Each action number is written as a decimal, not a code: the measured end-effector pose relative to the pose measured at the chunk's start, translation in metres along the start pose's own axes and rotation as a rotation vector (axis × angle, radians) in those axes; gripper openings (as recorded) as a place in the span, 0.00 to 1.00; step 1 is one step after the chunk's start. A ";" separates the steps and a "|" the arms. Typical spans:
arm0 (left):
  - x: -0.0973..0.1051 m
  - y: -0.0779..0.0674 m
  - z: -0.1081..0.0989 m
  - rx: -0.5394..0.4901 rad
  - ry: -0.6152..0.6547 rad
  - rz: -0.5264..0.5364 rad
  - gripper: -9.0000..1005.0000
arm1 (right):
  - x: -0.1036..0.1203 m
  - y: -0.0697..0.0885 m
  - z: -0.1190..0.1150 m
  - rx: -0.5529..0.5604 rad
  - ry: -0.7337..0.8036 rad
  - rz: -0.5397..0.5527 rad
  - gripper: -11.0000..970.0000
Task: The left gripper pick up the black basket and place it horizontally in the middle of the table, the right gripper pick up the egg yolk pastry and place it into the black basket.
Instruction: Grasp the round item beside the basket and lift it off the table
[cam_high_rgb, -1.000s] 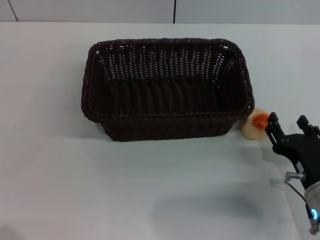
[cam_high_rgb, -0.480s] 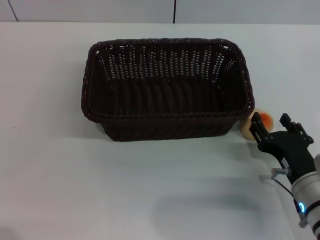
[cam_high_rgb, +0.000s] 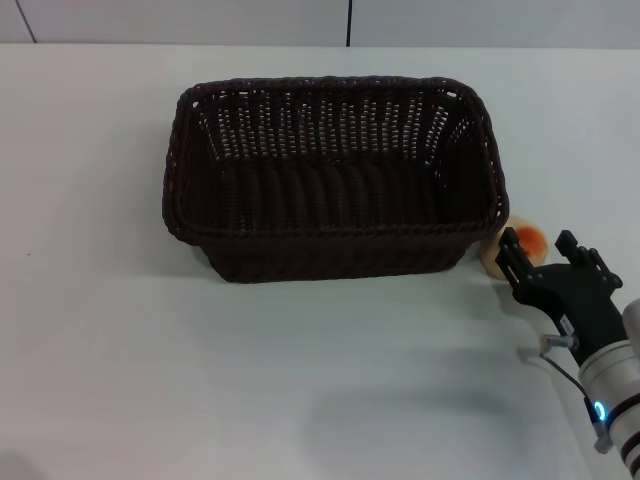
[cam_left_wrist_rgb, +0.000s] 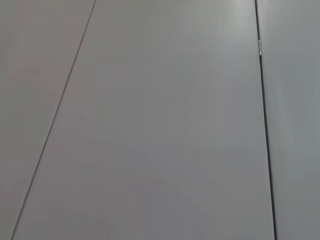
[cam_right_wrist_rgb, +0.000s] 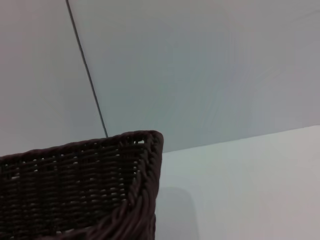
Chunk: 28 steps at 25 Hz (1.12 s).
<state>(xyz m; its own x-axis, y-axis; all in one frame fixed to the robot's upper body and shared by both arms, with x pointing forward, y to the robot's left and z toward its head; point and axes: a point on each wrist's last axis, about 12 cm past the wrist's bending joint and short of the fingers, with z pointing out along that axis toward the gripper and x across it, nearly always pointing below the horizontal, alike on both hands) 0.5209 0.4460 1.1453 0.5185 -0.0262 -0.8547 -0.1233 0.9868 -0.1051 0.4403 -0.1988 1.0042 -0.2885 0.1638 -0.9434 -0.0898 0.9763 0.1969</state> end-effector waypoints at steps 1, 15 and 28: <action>0.000 0.000 0.000 0.001 -0.001 0.000 0.76 | 0.000 0.000 0.000 0.000 0.000 0.000 0.72; -0.002 -0.002 0.000 0.009 -0.018 -0.005 0.76 | 0.001 0.001 0.006 -0.017 0.020 -0.006 0.69; -0.003 -0.002 0.000 0.013 -0.030 -0.010 0.76 | 0.003 0.002 0.005 -0.028 0.026 0.002 0.67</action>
<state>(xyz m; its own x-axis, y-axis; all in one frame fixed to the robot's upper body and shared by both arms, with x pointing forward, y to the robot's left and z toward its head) 0.5193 0.4441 1.1482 0.5451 -0.0317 -0.8378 -0.1073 0.9884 -0.1072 0.4438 -0.1953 1.0006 -0.3137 0.1615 -0.9357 -0.1155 0.9716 0.2064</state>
